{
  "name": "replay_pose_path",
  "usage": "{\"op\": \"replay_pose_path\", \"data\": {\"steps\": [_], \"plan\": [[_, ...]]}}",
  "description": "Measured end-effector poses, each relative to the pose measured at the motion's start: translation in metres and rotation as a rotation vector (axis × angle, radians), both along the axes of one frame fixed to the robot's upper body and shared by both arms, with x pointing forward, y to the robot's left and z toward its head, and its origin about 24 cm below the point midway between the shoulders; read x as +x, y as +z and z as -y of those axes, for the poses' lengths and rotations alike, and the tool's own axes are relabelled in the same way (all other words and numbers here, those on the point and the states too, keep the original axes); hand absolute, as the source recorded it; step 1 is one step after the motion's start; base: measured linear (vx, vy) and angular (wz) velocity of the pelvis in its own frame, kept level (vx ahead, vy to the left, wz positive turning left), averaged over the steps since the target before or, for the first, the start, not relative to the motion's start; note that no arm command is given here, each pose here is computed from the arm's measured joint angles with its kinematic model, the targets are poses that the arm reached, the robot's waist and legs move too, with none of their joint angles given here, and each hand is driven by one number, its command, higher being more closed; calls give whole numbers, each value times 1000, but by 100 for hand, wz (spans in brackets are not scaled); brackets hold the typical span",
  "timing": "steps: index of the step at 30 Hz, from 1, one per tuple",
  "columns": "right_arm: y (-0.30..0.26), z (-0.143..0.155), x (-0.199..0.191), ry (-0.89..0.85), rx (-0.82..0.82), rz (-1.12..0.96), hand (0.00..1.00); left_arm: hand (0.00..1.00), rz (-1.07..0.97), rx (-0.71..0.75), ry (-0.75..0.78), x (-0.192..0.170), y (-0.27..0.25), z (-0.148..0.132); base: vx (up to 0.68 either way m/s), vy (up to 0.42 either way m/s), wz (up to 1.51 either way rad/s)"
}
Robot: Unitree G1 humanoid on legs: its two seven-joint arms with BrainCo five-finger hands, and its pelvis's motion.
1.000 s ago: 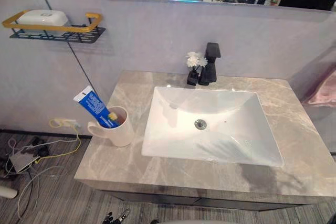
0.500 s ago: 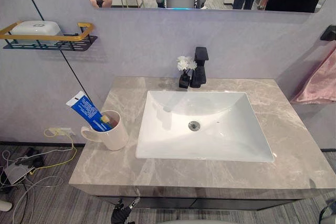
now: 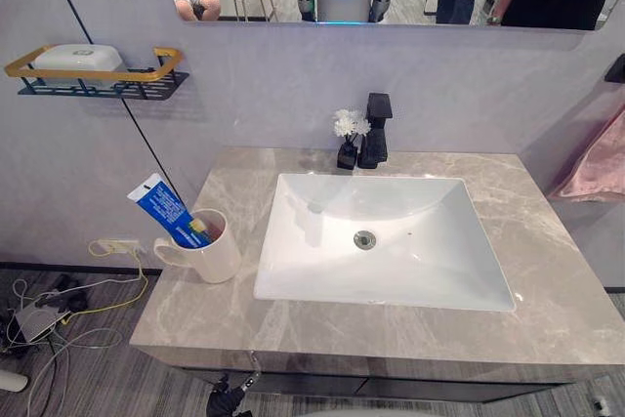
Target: Organize washtable
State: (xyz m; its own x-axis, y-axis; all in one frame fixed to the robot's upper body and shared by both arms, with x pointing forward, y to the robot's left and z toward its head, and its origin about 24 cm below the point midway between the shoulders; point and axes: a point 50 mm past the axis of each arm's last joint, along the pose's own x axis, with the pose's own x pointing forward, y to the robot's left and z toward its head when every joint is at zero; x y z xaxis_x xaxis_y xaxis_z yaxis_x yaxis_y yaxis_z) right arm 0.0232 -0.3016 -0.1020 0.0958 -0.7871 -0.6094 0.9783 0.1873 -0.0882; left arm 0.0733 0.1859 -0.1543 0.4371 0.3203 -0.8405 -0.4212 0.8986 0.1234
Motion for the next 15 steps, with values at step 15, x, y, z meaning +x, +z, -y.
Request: {"op": "replay_pose_path", "data": {"steps": [15], "plan": [[-61,-89,5,530,406,-267,0,0,-25,2,-66,4,-4,1,26,-2,10]]}}
